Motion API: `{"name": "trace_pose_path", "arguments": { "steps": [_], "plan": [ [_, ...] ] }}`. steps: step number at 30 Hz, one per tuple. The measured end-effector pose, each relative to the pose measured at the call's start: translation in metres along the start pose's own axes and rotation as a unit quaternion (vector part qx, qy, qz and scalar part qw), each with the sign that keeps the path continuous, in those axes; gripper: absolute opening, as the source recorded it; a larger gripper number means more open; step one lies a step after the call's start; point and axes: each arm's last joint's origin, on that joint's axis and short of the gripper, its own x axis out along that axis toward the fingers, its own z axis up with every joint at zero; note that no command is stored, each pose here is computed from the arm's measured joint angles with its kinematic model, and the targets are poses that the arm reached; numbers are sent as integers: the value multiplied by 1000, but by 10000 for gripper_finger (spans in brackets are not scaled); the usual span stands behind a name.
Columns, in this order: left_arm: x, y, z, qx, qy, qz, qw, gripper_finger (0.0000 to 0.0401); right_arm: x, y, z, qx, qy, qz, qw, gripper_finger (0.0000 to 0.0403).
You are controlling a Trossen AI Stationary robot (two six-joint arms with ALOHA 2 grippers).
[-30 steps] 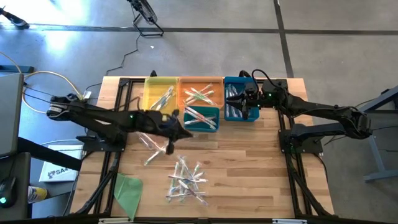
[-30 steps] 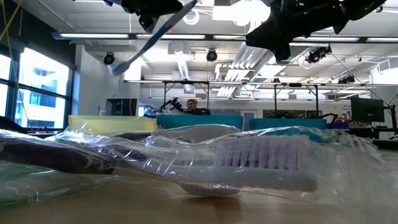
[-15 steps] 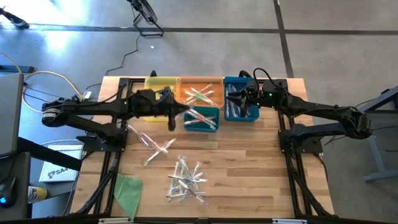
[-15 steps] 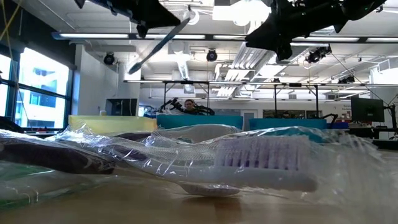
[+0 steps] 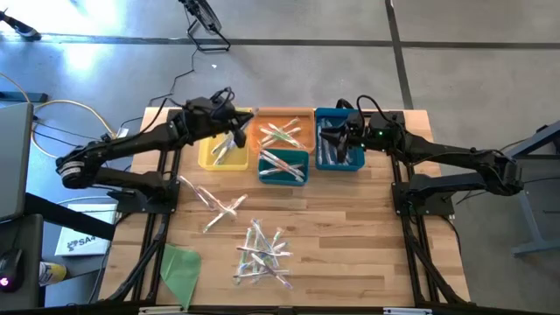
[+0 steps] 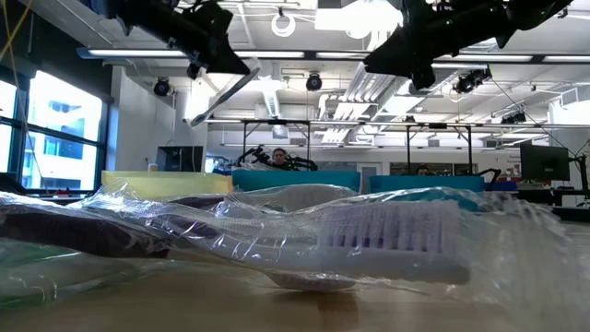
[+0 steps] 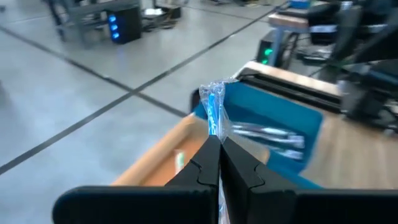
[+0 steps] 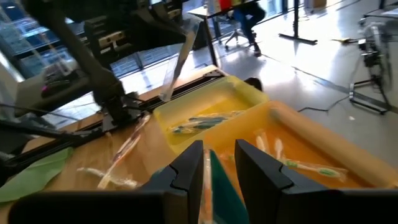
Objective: Pick & Place Toothbrushes
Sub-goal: Put the blue toothbrush into the yellow bin
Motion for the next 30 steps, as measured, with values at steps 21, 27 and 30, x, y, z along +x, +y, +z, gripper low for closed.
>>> {"name": "trace_pose_path", "arguments": {
  "steps": [21, 27, 30],
  "plan": [
    [20, 68, -51, -72, 193, 193, 959, 0, 0, -2, 1, -2, -10, -39, 999, 85],
    [42, 72, -72, -79, 229, 223, 944, 0, 0, -2, 1, -2, -10, -39, 999, 85],
    [50, 74, -85, -85, 258, 230, 935, 0, 0, -2, 1, -1, -10, -39, 999, 85]
  ]
}}
